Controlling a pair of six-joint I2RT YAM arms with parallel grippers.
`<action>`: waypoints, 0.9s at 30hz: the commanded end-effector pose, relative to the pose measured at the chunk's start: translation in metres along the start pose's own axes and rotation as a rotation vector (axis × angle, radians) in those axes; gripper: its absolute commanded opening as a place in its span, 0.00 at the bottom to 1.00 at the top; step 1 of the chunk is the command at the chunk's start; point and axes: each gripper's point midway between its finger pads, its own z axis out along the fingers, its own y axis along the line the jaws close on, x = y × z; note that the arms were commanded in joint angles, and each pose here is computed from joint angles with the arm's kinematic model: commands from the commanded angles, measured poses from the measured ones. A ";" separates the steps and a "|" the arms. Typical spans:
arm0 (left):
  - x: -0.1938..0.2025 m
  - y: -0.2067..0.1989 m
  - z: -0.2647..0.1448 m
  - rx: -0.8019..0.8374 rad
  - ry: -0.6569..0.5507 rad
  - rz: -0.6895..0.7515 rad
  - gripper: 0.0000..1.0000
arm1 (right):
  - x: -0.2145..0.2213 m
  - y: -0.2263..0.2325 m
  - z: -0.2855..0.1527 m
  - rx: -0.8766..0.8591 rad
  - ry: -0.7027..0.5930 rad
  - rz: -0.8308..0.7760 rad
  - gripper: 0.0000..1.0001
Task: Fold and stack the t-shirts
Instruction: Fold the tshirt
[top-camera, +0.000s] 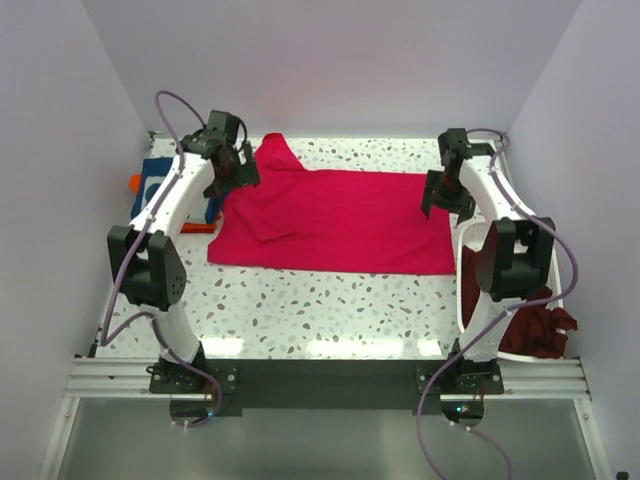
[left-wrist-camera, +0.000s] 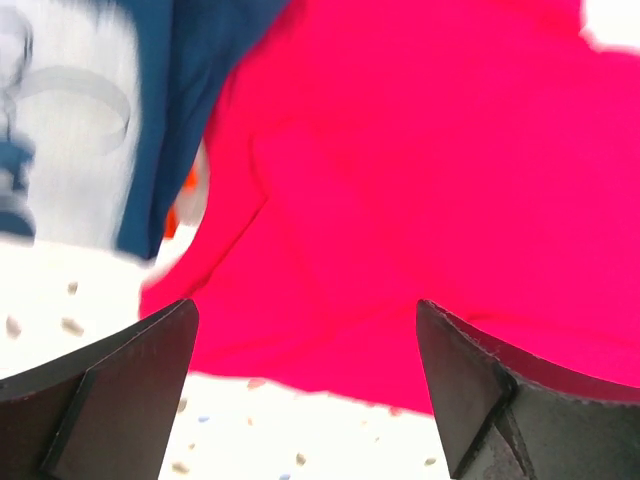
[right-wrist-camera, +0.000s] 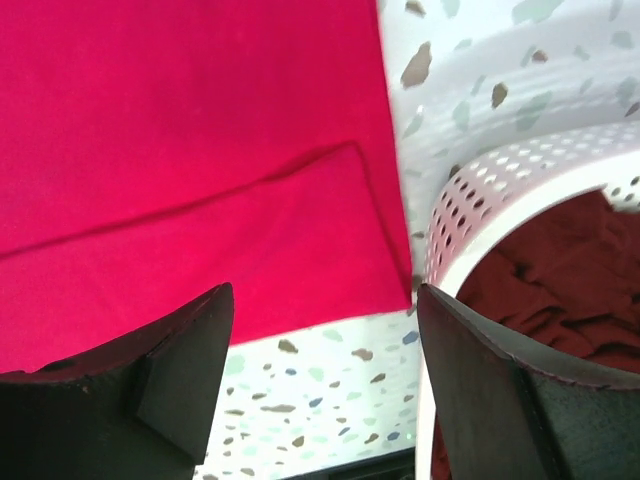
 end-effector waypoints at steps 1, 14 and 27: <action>0.030 0.027 -0.007 -0.035 0.003 -0.002 0.93 | 0.012 0.020 -0.025 -0.132 -0.033 -0.030 0.77; 0.088 0.053 0.022 -0.035 0.047 -0.028 0.66 | 0.067 0.066 0.004 -0.209 0.049 -0.126 0.68; 0.127 0.040 0.070 0.047 0.099 -0.104 0.65 | 0.092 0.060 0.054 -0.134 0.134 -0.143 0.68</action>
